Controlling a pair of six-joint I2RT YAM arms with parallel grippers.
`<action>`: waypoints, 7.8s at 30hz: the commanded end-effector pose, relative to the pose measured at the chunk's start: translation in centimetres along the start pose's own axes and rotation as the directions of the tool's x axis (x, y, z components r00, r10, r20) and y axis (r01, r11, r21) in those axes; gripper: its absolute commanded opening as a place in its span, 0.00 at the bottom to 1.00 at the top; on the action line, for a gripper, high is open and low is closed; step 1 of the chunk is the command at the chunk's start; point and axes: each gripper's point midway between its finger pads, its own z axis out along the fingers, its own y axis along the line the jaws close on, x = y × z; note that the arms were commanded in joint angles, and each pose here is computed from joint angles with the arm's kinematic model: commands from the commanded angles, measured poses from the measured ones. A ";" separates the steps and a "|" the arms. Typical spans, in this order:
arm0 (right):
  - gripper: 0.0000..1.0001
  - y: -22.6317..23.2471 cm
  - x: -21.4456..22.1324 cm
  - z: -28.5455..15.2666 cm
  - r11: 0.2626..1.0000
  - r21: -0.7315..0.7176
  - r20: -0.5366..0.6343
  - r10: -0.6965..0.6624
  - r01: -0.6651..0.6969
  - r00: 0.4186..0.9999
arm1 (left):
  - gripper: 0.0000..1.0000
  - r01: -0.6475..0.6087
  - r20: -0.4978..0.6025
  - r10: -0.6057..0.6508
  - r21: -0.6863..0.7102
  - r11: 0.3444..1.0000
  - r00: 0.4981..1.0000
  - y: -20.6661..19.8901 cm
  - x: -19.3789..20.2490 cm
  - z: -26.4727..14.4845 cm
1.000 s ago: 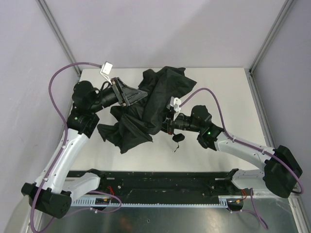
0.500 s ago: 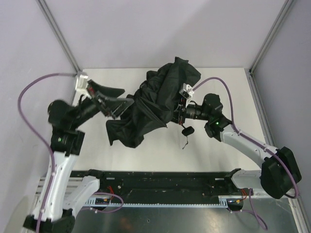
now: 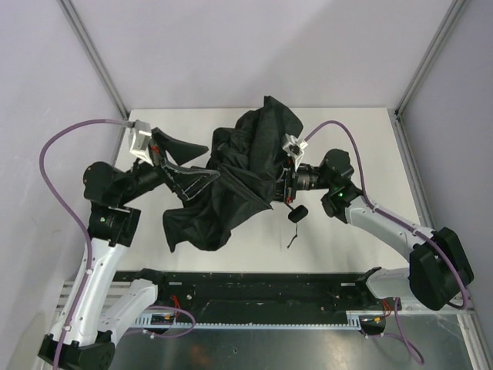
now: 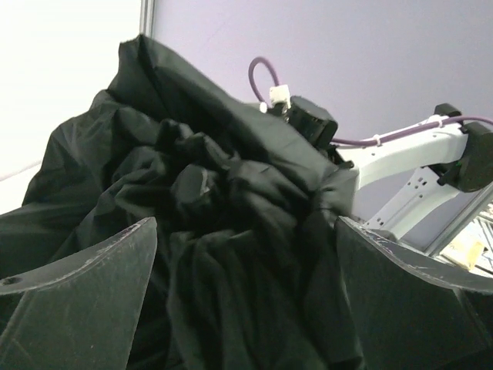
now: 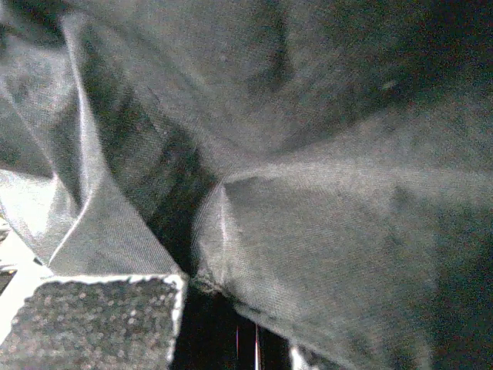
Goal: Put away the umbrella
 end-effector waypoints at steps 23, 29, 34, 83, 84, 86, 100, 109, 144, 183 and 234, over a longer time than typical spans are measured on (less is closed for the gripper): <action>0.00 5.7 -2.6 2.4 0.961 -0.155 0.039 -0.227 0.230 0.973 | 0.65 0.132 -0.100 -0.126 0.063 0.989 0.987 2.0 2.3 3.5; 0.00 3.3 -4.0 2.5 0.955 0.028 0.068 -0.295 0.294 0.953 | 0.69 0.115 -0.069 -0.111 0.065 0.991 0.991 0.6 2.0 2.2; 0.00 1.2 -4.1 2.4 0.921 0.193 0.037 -0.350 0.337 0.936 | 0.98 0.213 0.040 -0.211 -0.043 0.976 0.977 0.7 0.7 1.1; 0.00 2.0 -2.4 1.9 0.946 0.066 -0.015 -0.318 0.318 0.948 | 1.00 -0.015 -0.055 0.016 0.025 1.000 0.998 -0.9 3.7 0.5; 0.00 2.3 -2.5 2.0 0.946 0.051 -0.014 -0.321 0.321 0.947 | 0.99 -0.013 -0.067 0.015 0.036 0.999 0.998 -1.0 4.0 0.6; 0.00 3.2 -2.5 2.0 0.944 0.007 -0.009 -0.330 0.330 0.944 | 0.99 -0.022 -0.088 0.027 0.061 0.998 0.996 -1.1 4.6 0.6; 0.00 6.7 -2.7 2.3 0.928 -0.076 -0.012 -0.367 0.366 0.930 | 1.00 -0.081 0.035 0.096 -0.310 0.947 0.995 4.8 1.9 -0.8; 0.00 8.8 -3.2 2.8 0.913 -0.195 0.029 -0.360 0.358 0.933 | 0.99 -0.055 -0.070 0.050 -0.069 0.996 0.996 1.4 4.3 0.3; 0.78 0.9 1.1 -6.2 0.826 0.522 -0.120 -0.176 0.213 0.977 | 0.00 -0.207 -0.136 0.255 0.294 0.933 0.957 -0.8 6.2 0.4; 0.00 8.8 -4.6 3.8 0.865 0.049 -0.114 -0.492 0.500 0.863 | 0.00 -0.059 -0.153 0.089 0.185 0.981 0.984 0.4 8.4 0.0; 0.91 8.2 -6.5 0.8 0.981 0.087 -0.079 -0.164 0.171 0.983 | 0.00 -0.080 -0.148 0.171 0.480 0.873 0.974 -6.4 8.5 -1.1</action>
